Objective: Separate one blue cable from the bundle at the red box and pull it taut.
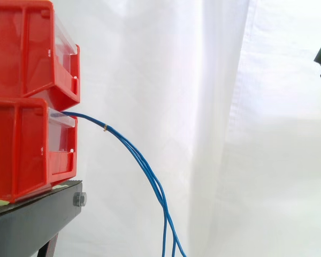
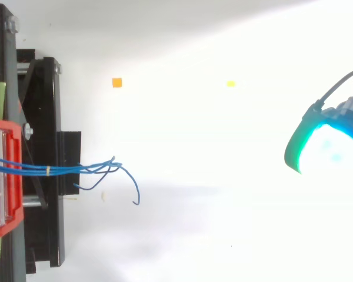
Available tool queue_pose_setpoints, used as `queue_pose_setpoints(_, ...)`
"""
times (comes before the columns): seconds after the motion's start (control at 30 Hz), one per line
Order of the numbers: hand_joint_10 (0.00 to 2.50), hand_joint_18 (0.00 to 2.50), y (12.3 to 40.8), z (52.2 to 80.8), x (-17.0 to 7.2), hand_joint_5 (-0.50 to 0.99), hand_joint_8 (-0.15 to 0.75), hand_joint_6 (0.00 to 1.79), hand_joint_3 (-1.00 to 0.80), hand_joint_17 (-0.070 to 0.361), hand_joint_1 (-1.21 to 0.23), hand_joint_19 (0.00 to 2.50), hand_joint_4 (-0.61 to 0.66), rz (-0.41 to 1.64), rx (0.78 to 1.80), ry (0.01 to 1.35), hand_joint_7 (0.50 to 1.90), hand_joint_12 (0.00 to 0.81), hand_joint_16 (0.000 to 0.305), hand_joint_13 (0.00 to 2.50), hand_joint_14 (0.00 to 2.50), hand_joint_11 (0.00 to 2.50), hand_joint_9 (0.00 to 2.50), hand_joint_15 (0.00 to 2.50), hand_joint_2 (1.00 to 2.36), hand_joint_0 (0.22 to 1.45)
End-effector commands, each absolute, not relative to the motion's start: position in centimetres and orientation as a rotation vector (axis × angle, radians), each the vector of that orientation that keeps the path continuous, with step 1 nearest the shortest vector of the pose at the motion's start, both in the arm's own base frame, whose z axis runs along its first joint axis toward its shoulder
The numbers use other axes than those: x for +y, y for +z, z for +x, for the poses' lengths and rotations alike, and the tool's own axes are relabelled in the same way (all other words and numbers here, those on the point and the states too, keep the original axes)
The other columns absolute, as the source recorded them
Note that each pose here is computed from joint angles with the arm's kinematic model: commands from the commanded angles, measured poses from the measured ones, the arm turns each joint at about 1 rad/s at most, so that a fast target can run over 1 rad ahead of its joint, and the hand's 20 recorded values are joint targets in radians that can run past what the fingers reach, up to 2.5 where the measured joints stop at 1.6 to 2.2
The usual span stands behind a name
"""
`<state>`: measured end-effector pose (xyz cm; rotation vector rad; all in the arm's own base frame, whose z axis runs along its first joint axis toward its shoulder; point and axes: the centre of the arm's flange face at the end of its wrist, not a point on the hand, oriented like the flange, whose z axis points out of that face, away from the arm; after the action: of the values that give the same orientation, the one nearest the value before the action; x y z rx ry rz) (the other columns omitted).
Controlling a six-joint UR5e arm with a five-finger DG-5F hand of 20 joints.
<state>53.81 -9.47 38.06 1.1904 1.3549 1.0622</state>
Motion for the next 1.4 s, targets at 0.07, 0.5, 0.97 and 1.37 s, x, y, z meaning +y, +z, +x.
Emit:
queue_pose_setpoints(0.07, 0.0, 0.4, 38.1, 53.8, -9.5, -0.24, 0.269, 0.5, -0.5, 0.099, -0.62, 0.27, 0.23, 1.191, 1.353, 1.064, 0.72, 0.349, 0.044, 0.44, 0.0, 0.12, 0.53, 0.06, 1.0, 0.51)
queue_pose_setpoints(0.5, 0.0, 0.33, 33.8, 58.1, -9.4, -0.23, 0.278, 0.5, -0.5, 0.088, -0.65, 0.18, 0.25, 1.09, 1.325, 0.929, 0.74, 0.331, 0.039, 0.43, 0.0, 0.15, 0.57, 0.06, 1.0, 0.53)
queue_pose_setpoints(0.97, 0.0, 0.33, 31.1, 65.0, -9.3, -0.23, 0.279, 0.5, -0.5, 0.084, -0.65, 0.2, 0.26, 1.076, 1.315, 0.822, 0.75, 0.32, 0.037, 0.46, 0.0, 0.17, 0.6, 0.06, 1.0, 0.53)
queue_pose_setpoints(1.37, 0.0, 0.33, 29.1, 66.9, -9.8, -0.22, 0.279, 0.5, -0.5, 0.083, -0.64, 0.21, 0.26, 1.049, 1.298, 0.786, 0.75, 0.319, 0.037, 0.46, 0.0, 0.18, 0.61, 0.08, 1.0, 0.53)
